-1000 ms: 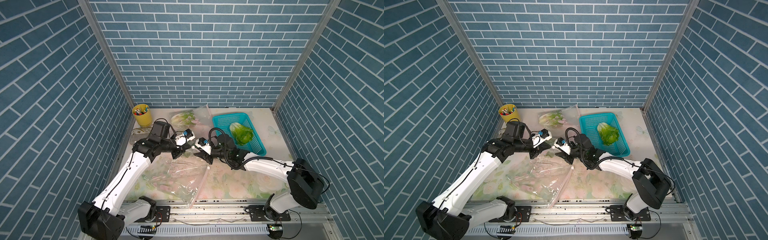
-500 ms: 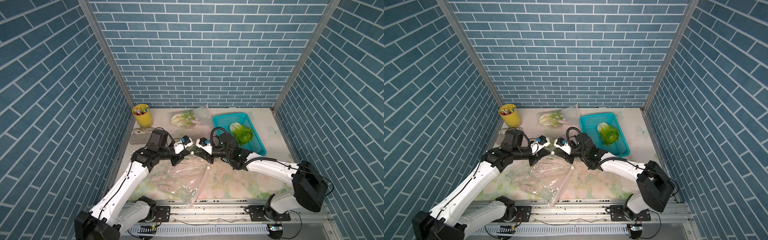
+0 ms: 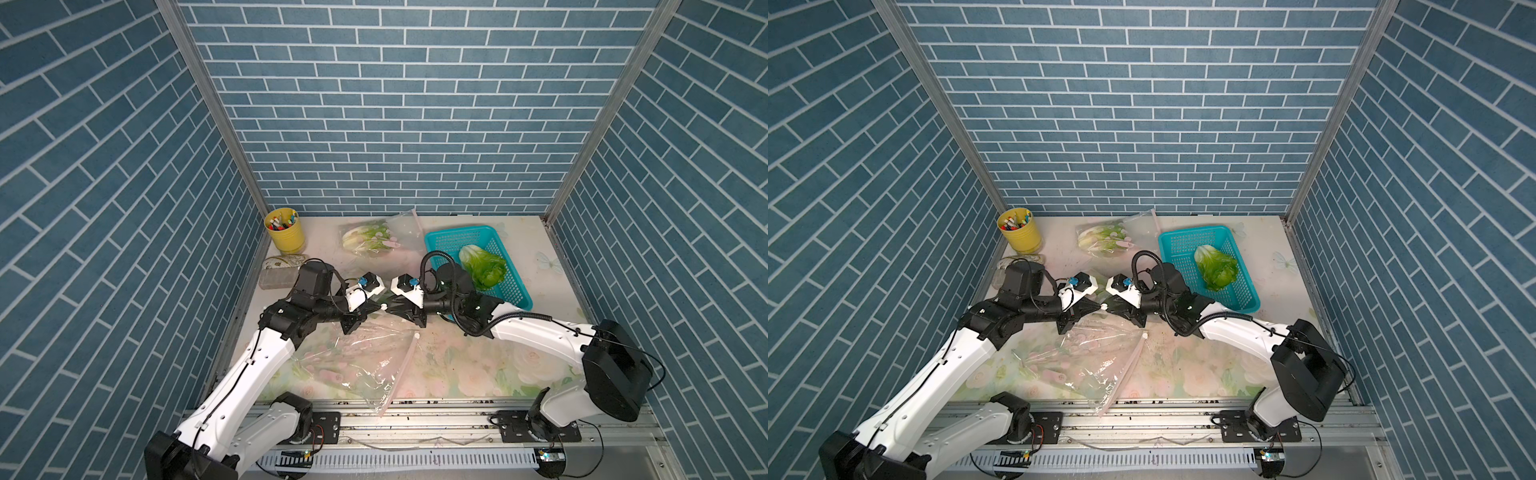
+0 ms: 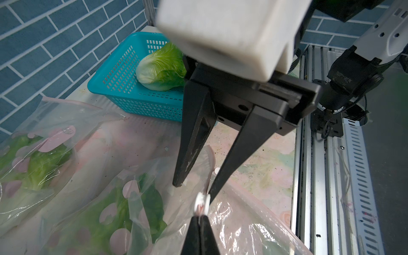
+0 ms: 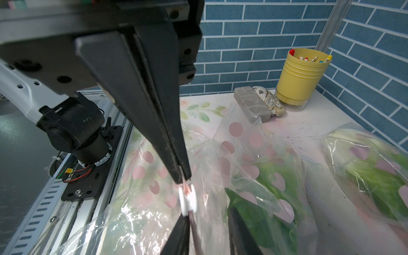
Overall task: Open the zip-top bag and take out the chinese cabbages
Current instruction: Adjust the zipper food storage bag at the center of the board, then unzip the zipper on the zipper food storage bag.
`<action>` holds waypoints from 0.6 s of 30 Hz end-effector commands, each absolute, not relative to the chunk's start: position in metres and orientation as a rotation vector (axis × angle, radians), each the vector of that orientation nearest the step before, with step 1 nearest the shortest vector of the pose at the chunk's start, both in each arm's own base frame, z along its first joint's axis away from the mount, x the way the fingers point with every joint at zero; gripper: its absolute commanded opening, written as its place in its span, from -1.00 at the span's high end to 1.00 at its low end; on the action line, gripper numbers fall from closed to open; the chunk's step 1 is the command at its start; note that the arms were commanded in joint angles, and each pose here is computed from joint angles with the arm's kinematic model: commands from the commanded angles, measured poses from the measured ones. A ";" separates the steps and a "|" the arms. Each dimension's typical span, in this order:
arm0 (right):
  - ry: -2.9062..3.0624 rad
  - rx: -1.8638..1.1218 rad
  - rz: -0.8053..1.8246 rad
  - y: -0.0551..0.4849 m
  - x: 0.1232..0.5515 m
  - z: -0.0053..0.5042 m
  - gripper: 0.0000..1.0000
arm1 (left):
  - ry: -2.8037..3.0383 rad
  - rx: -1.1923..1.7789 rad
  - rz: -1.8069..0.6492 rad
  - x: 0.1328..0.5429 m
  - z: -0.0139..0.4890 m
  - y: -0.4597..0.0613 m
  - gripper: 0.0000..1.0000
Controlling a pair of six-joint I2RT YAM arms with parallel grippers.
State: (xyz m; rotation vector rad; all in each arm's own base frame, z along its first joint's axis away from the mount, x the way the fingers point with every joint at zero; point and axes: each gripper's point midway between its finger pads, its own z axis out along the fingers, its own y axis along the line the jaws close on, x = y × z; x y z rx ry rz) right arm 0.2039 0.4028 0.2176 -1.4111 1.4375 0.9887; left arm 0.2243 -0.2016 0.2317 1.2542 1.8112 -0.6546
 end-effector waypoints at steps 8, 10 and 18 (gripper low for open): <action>1.381 -1.445 1.080 0.411 0.195 0.234 0.15 | 1.824 1.256 -0.675 0.222 0.224 -0.202 1.00; 1.382 -1.443 1.078 0.411 0.195 0.234 0.16 | 1.826 1.254 -0.676 0.222 0.224 -0.202 1.00; 1.384 -1.450 1.090 0.415 0.196 0.235 0.53 | 1.826 1.255 -0.677 0.222 0.224 -0.202 1.00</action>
